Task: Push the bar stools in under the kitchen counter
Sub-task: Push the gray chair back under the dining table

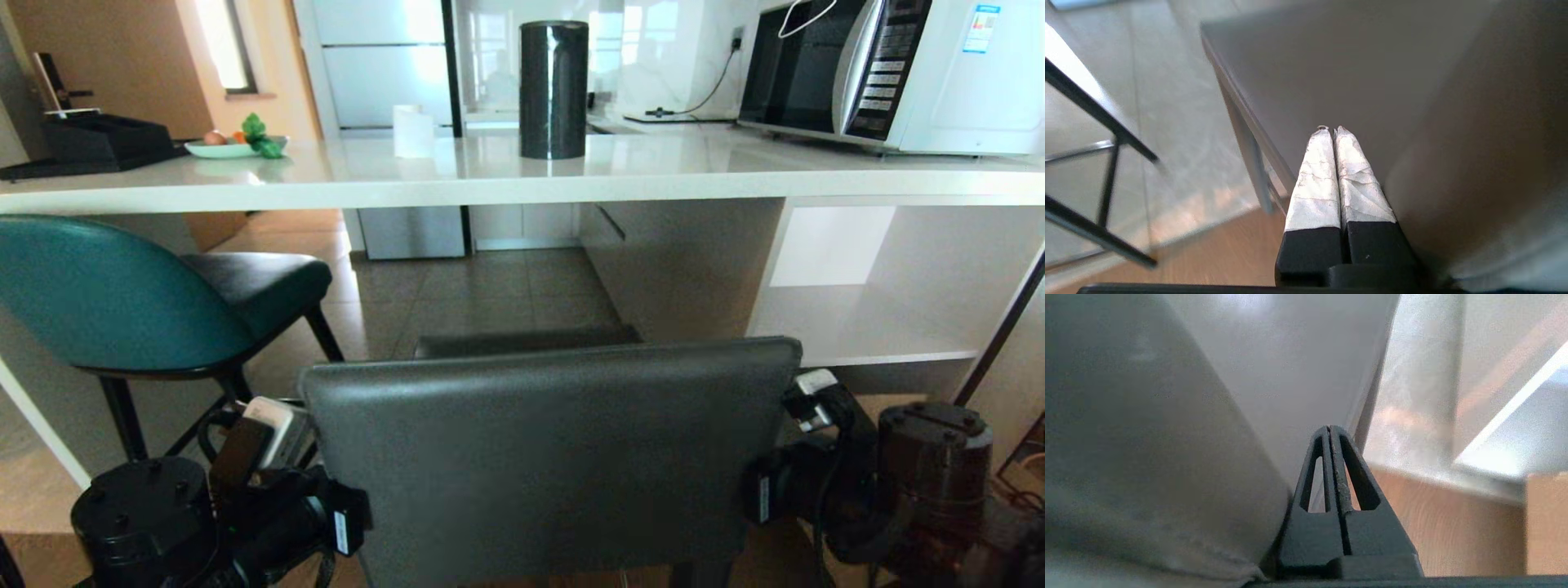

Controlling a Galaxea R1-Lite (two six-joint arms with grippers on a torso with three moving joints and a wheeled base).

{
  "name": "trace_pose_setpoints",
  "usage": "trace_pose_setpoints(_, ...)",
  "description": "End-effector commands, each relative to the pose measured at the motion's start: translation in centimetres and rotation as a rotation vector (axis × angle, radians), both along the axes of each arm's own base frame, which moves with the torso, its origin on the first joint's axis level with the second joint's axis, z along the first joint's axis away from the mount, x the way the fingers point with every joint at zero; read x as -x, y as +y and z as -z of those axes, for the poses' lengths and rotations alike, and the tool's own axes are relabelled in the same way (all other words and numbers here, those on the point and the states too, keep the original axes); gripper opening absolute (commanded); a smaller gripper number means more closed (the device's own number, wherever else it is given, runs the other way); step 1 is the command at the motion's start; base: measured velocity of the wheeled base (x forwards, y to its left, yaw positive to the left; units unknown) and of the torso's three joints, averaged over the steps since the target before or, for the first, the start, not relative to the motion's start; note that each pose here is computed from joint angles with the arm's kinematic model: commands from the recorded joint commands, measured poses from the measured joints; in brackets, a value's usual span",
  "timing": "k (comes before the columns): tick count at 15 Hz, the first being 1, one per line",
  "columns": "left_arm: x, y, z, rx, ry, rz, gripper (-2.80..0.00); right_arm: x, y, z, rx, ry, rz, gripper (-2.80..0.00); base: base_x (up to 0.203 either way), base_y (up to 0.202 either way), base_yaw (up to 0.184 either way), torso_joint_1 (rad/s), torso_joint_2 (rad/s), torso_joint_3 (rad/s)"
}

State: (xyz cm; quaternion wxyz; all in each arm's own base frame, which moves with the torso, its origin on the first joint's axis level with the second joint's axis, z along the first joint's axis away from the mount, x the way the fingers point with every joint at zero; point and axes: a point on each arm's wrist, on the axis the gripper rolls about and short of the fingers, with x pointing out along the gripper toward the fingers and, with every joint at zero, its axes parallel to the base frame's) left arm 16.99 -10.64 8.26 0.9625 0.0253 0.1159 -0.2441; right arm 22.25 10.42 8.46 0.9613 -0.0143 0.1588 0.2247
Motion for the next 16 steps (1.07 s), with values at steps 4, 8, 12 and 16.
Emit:
trace_pose_setpoints(4, -2.3, 0.6, 3.2, -0.072, 0.130, -0.061, -2.80, -0.3, 1.8, -0.8, -0.026, -0.052, -0.056, -2.80, 0.000, 0.000, 0.000, 0.000, 0.00, 0.000)
trace_pose_setpoints(8, -4.5, -0.2, 3.4, -0.052, 0.097, -0.079, -2.80, 1.3, 0.3, -1.4, -0.032, -0.055, -0.039, -2.80, 0.000, 0.000, 0.000, 0.000, 0.00, 0.000)
trace_pose_setpoints(12, -7.5, 0.6, 3.9, -0.044, 0.067, -0.157, -2.80, 3.4, 1.1, -1.8, -0.036, -0.062, -0.116, -2.80, 0.000, 0.000, 0.000, 0.000, 0.00, 0.000)
trace_pose_setpoints(16, -9.5, 1.7, 4.4, -0.059, 0.044, -0.210, -2.80, 2.5, 1.7, -1.4, -0.030, -0.049, -0.117, -2.80, 0.000, 0.000, 0.000, 0.015, 0.01, -0.008)
